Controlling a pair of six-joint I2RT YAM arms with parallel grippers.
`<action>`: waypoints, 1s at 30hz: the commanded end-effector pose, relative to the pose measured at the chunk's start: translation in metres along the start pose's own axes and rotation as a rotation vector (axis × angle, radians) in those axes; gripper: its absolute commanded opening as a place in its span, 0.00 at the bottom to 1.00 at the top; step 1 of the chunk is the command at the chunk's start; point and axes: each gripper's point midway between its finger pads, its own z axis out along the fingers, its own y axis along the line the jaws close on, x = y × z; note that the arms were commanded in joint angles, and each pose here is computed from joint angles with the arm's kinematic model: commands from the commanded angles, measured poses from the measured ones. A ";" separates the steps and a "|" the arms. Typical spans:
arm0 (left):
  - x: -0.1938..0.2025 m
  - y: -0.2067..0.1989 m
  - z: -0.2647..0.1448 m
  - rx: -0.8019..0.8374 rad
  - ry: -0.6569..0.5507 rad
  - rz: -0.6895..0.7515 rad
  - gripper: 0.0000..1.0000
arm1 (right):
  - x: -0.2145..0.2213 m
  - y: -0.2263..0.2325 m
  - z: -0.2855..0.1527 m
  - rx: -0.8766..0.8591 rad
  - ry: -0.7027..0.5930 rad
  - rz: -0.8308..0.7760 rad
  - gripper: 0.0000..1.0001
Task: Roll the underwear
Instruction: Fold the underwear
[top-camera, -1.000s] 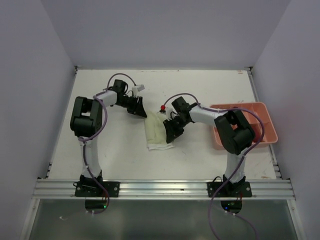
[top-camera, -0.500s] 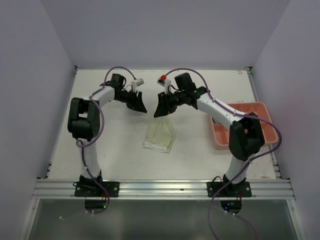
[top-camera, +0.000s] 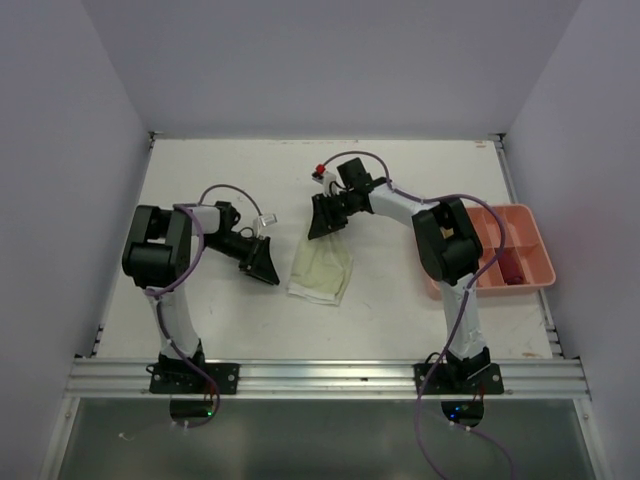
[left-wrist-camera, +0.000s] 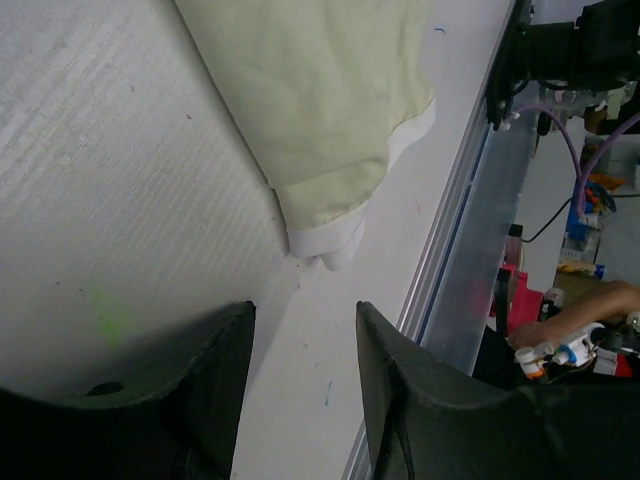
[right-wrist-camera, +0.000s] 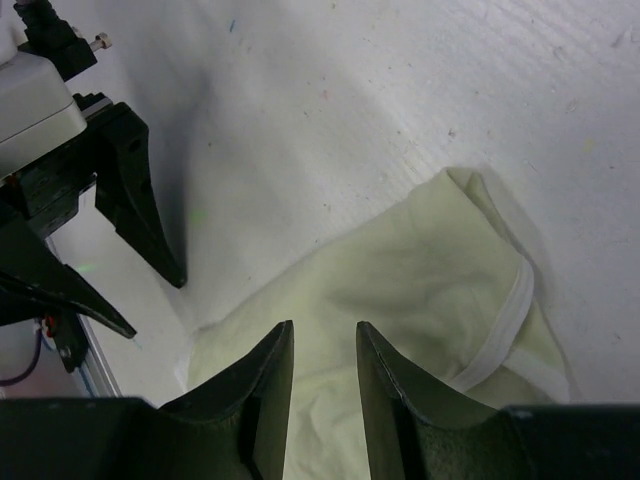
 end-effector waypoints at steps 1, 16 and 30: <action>0.006 0.003 0.005 0.031 0.010 0.006 0.50 | -0.010 -0.010 0.002 0.047 -0.051 -0.028 0.35; 0.001 0.033 0.037 -0.124 0.033 -0.084 0.44 | 0.036 -0.042 0.007 0.141 0.042 0.049 0.35; 0.010 0.039 0.042 -0.148 0.054 -0.113 0.30 | 0.037 -0.050 0.003 0.164 0.045 0.060 0.35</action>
